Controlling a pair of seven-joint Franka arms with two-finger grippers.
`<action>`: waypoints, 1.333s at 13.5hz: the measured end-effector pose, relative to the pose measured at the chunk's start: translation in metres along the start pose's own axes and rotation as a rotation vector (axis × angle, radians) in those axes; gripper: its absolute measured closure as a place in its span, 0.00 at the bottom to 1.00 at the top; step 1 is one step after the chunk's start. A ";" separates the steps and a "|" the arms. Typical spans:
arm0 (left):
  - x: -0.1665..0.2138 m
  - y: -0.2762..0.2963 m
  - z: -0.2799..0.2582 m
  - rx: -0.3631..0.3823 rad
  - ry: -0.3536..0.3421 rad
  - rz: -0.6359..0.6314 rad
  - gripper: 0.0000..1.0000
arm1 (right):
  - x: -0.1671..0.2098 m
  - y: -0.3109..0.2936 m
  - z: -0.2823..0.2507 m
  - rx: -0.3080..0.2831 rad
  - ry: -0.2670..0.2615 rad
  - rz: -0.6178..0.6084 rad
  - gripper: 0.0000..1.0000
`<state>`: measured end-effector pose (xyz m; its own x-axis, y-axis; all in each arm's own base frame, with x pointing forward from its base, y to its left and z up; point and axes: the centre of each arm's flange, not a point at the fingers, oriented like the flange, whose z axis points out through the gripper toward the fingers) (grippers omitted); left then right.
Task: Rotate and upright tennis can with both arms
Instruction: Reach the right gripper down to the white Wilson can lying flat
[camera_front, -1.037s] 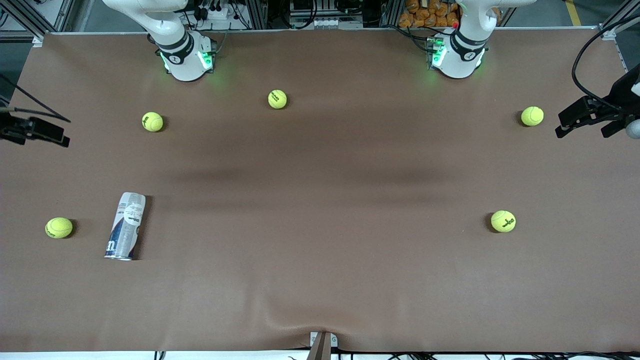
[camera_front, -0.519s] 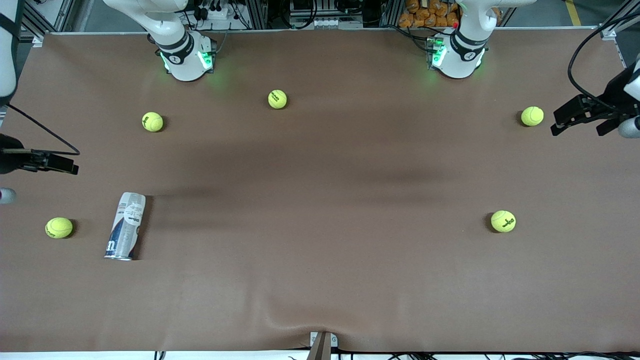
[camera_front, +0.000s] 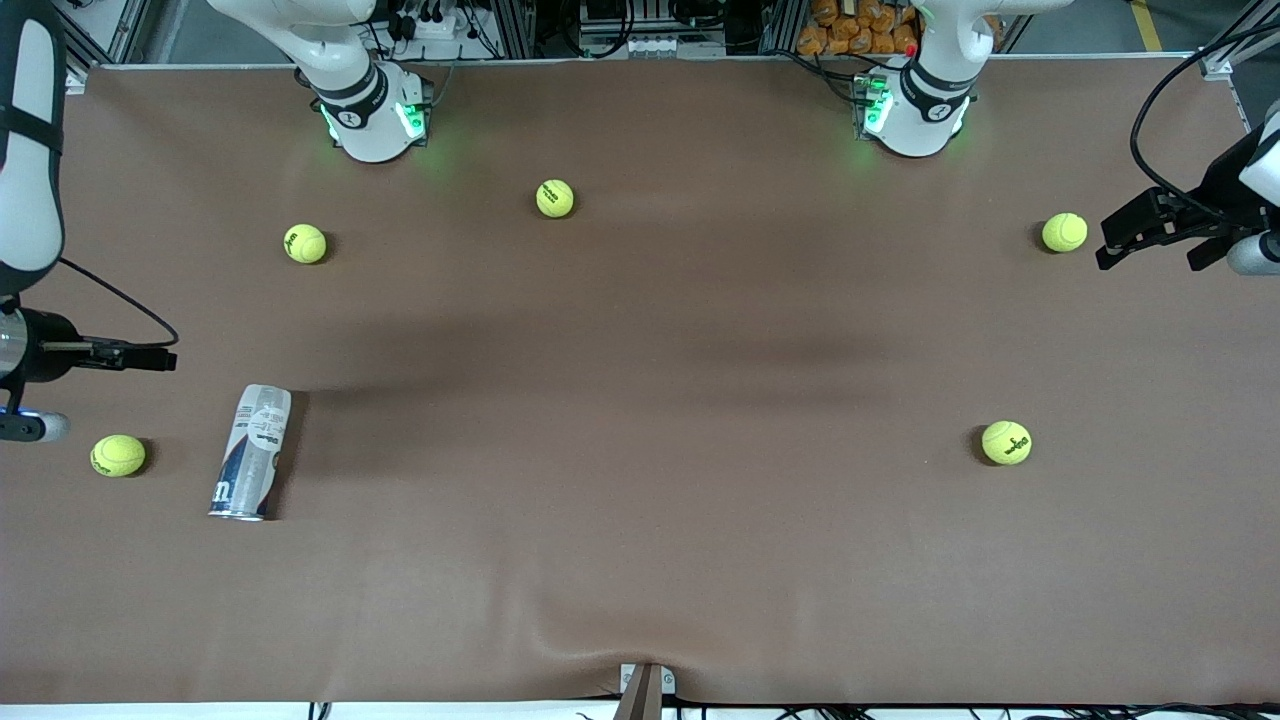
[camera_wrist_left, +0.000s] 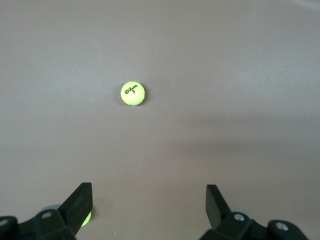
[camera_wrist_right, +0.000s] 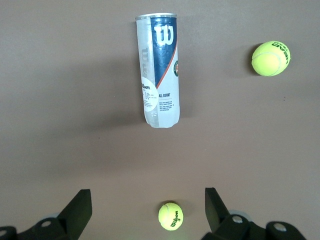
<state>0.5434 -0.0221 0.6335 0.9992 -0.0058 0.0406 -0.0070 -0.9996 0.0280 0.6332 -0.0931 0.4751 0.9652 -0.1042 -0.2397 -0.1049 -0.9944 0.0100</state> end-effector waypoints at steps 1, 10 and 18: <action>0.000 0.000 0.000 0.000 -0.001 0.000 0.00 | 0.001 0.000 0.001 0.000 0.000 0.000 0.00; 0.000 -0.002 0.000 0.000 -0.001 -0.003 0.00 | 0.015 0.000 0.015 -0.003 0.026 -0.009 0.00; 0.000 -0.001 0.000 0.000 -0.002 -0.002 0.00 | 0.041 0.016 0.059 -0.005 0.033 -0.055 0.00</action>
<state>0.5432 -0.0213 0.6333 0.9993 -0.0043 0.0383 -0.0054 -0.9996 0.0279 0.6573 -0.1127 0.4081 0.9768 -0.0501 -0.2082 -0.0506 -0.9987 0.0029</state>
